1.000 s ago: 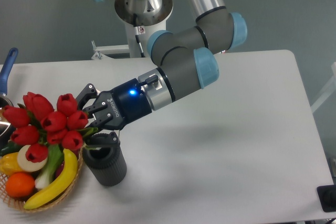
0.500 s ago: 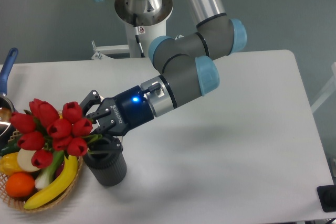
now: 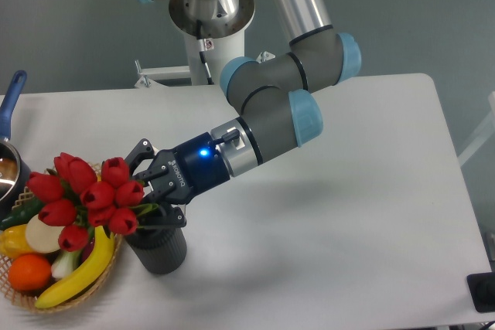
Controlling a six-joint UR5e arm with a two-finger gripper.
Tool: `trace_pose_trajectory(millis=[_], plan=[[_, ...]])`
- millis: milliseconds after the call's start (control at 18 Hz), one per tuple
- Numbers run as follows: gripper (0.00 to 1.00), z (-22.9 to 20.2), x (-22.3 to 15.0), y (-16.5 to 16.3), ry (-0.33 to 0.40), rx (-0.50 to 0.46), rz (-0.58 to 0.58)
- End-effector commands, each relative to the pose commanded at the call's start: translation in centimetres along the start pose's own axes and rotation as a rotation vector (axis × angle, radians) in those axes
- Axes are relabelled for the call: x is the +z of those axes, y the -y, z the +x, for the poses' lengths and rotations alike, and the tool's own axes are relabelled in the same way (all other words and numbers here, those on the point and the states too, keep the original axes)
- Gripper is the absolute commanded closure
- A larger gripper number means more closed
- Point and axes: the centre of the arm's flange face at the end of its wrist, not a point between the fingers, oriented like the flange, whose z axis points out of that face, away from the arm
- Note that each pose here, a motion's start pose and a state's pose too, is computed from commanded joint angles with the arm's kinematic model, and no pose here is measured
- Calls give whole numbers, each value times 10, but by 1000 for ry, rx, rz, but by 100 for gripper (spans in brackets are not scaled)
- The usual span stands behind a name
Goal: Insert the flowers into the vase
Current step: 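Push the tulips further down into the vase, straightening the bunch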
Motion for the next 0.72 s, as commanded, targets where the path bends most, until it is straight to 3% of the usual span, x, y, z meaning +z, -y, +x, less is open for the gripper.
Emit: trace_pose_trajectory(millis=[722], plan=[[66,-6,-13,-34,22,26,-3]])
